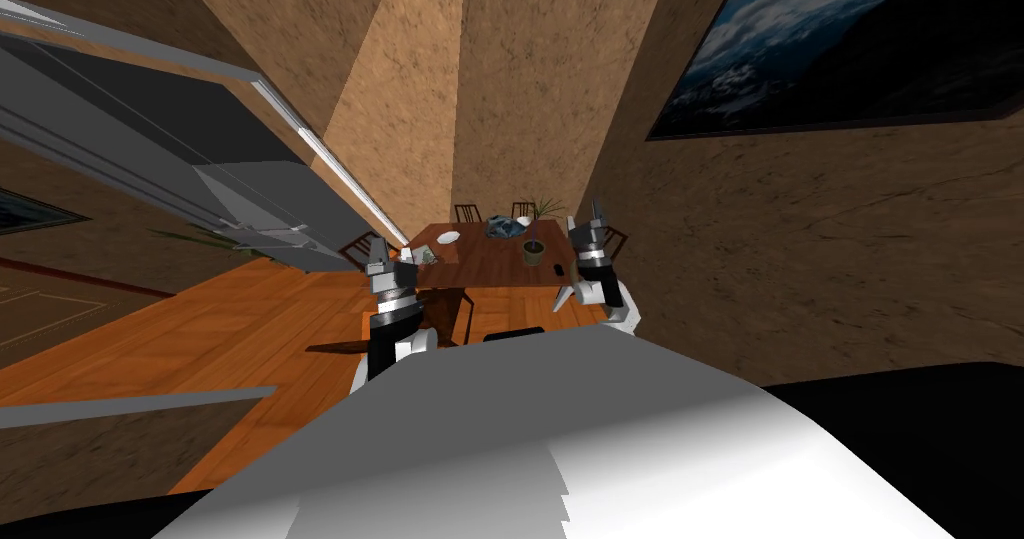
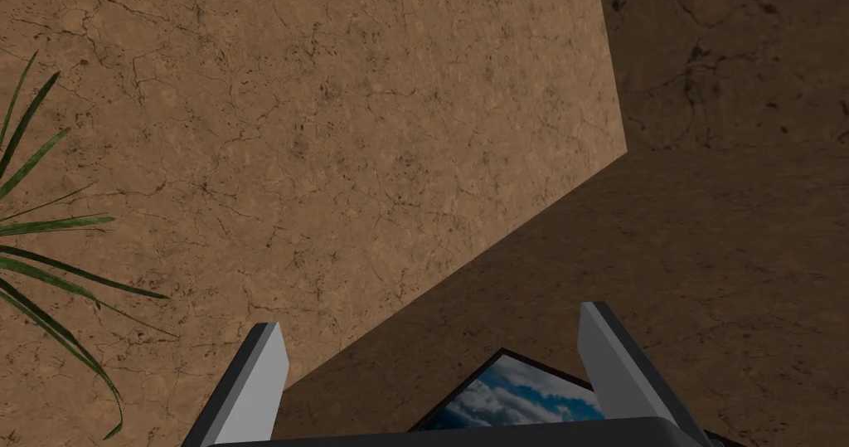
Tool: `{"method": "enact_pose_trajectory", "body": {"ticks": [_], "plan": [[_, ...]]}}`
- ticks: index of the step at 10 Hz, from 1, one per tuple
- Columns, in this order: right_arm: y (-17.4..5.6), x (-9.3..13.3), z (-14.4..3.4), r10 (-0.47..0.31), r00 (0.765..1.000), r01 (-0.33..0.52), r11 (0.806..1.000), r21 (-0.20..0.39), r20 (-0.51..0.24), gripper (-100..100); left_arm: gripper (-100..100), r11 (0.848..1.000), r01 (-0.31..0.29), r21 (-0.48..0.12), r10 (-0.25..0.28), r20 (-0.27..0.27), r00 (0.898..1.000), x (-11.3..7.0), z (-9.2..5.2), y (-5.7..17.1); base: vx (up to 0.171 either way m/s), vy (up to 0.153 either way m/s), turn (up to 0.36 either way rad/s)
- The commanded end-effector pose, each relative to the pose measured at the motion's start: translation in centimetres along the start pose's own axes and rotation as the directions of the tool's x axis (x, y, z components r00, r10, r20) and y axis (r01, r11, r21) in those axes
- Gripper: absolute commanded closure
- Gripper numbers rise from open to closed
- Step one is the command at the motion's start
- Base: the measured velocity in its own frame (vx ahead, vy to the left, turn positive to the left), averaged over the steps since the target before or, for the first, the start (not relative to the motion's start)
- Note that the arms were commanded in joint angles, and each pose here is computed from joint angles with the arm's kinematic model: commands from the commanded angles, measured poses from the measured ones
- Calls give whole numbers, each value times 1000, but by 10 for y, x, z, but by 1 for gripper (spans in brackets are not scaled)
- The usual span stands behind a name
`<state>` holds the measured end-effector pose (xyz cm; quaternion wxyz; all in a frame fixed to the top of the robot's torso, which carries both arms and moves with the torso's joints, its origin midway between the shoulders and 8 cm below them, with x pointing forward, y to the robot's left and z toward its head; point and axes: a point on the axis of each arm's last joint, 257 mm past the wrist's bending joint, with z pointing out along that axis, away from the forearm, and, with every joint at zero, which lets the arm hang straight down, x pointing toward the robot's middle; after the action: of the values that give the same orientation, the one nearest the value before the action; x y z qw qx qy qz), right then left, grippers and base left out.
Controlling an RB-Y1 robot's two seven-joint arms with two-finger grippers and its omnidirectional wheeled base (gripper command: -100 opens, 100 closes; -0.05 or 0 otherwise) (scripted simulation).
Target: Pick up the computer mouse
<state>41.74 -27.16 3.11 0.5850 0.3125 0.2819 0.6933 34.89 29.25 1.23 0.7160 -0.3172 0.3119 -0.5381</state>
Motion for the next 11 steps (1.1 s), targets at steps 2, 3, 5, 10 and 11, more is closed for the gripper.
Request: {"method": "enact_pose_trajectory", "body": {"ticks": [2, 3, 5, 10, 11], "plan": [[-34, -13, 12, 79, 996, -82, 994, 74, 35, -100, 0, 1000, 0, 0, 0, 0, 1000, 0, 0, 0, -75, 9, -73], [-46, -17, 8, 80, 996, -85, 991, 103, 48, -100, 0, 1000, 0, 0, 0, 0, 1000, 0, 0, 0, -76, 11, -39], [-75, -29, 21, 158, 983, -172, 972, 158, 94, -100, 0, 1000, 0, 0, 0, 0, 1000, 0, 0, 0, -68, 11, -75], [-139, -51, 19, 235, 950, -288, 915, 283, 206, -100, 0, 1000, 0, 0, 0, 0, 1000, 0, 0, 0, -37, 2, -46], [-156, -56, 23, 274, 930, -341, 890, 302, 244, -100, 0, 1000, 0, 0, 0, 0, 1000, 0, 0, 0, -32, 1, -62]]}}
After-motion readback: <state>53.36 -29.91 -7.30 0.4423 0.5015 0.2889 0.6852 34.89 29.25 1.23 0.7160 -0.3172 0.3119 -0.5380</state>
